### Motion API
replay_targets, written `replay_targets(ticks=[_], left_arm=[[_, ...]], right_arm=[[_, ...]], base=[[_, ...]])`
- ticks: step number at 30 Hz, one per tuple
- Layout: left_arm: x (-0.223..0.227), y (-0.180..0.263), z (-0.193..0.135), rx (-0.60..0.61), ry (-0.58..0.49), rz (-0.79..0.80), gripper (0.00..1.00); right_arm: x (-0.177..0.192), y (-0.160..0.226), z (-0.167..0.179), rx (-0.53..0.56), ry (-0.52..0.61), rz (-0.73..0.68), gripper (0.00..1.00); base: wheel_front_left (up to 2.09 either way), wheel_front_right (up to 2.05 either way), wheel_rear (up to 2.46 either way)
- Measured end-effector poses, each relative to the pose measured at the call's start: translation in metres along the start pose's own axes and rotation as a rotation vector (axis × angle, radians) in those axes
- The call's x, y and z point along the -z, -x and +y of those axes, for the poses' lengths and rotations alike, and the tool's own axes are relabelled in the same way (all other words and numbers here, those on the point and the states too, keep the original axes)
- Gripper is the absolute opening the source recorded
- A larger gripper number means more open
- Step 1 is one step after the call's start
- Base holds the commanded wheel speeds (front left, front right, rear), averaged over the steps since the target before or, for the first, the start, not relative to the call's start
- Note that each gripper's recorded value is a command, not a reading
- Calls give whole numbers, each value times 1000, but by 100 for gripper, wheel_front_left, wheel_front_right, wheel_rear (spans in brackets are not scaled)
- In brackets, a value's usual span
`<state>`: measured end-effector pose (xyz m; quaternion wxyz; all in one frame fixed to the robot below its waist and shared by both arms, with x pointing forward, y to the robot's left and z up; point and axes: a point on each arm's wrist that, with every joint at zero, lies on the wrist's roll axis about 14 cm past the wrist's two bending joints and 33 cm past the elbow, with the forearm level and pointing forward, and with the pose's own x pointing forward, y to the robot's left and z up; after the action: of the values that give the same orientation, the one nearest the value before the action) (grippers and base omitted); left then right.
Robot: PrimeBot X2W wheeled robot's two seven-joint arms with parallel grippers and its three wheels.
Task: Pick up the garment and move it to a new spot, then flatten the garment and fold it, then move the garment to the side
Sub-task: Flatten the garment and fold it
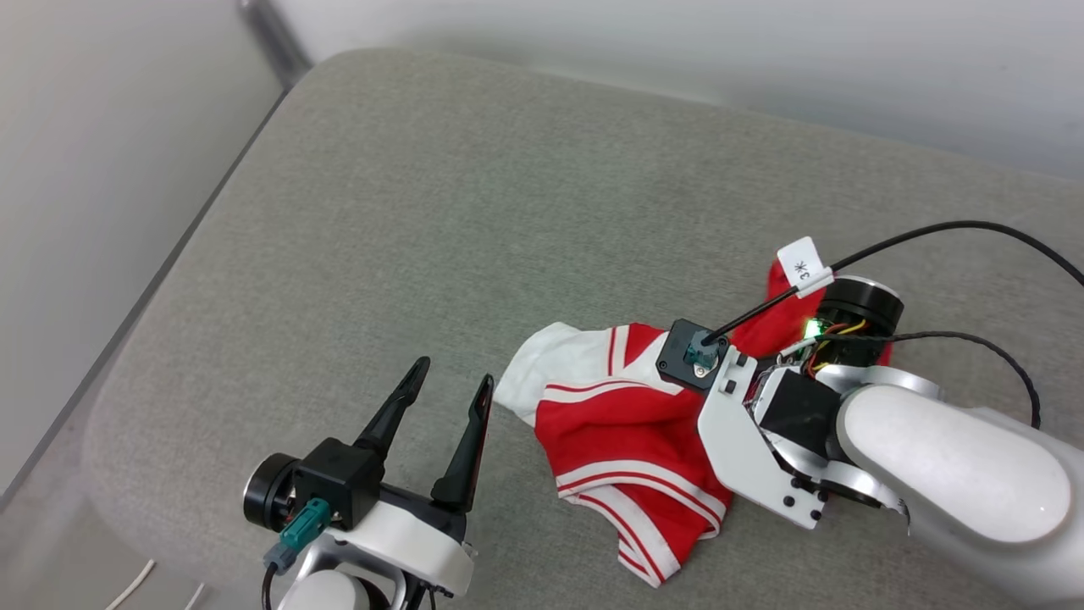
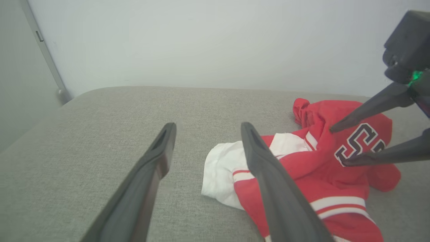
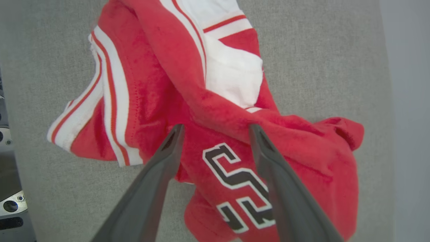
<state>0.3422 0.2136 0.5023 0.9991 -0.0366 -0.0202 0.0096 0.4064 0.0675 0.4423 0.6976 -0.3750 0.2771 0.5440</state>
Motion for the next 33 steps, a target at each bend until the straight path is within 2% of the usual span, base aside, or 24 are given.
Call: replay_targets(ticks=[5, 13, 14, 15, 20, 25, 31, 33], left_arm=[[5, 4, 6, -28, -1, 19, 100], [11, 7, 15, -62, -2, 42, 100], [11, 7, 16, -65, -2, 44, 100], [12, 7, 16, -66, -2, 46, 100], [15, 5, 16, -56, -3, 52, 100], [10, 1, 12, -26, -10, 33, 100], [6, -5, 2, 24, -13, 14, 100], [8, -6, -6, 55, -11, 17, 100]], right_arm=[[3, -19, -2, -36, 33, 25, 100], [13, -44, -2, -78, 5, 54, 100], [14, -45, -2, -81, 1, 58, 42], [13, -45, -1, -81, -2, 49, 0], [0, -37, -8, -51, -16, -48, 0], [-20, -8, -27, 34, -15, -190, 0], [-21, 35, -50, 150, -56, -312, 0], [-8, 58, -53, 210, -97, -357, 0]], base=[[0, 0, 0], [0, 0, 0], [0, 0, 0], [0, 0, 0], [0, 0, 0], [0, 0, 0], [0, 0, 0], [0, 0, 0]])
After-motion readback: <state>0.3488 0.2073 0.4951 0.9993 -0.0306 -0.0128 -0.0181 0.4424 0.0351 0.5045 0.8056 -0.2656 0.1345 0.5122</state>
